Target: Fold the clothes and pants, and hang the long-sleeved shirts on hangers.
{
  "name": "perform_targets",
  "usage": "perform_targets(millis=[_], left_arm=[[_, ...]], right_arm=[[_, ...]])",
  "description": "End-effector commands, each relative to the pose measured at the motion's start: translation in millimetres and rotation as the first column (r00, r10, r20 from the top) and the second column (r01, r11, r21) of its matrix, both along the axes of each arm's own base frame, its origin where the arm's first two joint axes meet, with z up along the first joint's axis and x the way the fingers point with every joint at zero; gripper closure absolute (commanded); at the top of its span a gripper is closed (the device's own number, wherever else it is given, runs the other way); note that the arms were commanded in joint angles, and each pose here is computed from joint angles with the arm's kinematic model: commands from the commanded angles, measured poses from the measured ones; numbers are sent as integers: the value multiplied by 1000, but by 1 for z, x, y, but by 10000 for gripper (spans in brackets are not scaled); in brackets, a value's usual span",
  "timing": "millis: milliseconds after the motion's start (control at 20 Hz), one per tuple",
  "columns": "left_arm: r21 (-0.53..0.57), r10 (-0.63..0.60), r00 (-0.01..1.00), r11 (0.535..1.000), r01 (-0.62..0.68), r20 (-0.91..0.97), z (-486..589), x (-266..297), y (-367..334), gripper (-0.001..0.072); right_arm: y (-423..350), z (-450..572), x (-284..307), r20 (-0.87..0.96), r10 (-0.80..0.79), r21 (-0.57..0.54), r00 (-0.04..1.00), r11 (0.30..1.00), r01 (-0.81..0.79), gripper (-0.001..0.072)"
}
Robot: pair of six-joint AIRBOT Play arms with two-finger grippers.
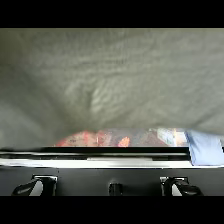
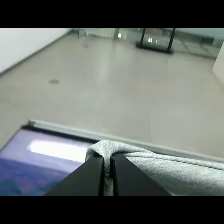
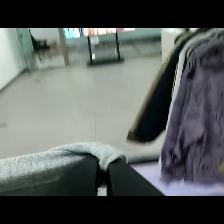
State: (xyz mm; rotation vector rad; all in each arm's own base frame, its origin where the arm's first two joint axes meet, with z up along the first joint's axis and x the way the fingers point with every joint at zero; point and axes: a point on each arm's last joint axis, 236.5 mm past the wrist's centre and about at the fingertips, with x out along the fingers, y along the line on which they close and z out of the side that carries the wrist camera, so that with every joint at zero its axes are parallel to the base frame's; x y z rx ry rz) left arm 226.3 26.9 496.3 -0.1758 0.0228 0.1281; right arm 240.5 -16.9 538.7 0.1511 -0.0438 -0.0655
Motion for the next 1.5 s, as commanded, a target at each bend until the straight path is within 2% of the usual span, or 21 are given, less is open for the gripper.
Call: perform_targets(millis=[0,150,350,500,650,900,1100,1250,1450], left_arm=[[-7,-87,981,996,87,-176,-56,57,-1,695],[-116,-213,893,976,182,-396,-153,140,1,694],[-253,-324,744,944,213,-584,-288,241,-2,694],[-307,-355,665,932,195,-657,-383,298,-13,694],[-299,-374,607,927,225,-702,-451,330,-27,694],[-258,-342,580,940,226,-740,-488,339,-16,694],[-285,-360,416,930,232,-835,-509,299,-13,693],[-307,-369,298,922,235,-880,-522,272,-15,693],[-346,-388,222,915,207,-895,-535,256,-20,693]], right_arm=[[1,-103,70,-357,60,127,932,992,-15,688],[2,-228,150,-650,139,210,747,978,1,687],[-9,-368,227,-827,172,249,535,966,74,687],[-17,-448,270,-869,178,257,463,960,113,687],[-23,-499,300,-874,173,260,455,956,136,687],[-25,-543,309,-896,173,248,408,959,138,688],[-26,-555,287,-935,171,224,310,964,143,687],[-19,-566,262,-961,194,223,195,965,137,687],[-6,-596,232,-981,194,195,19,975,108,687]])
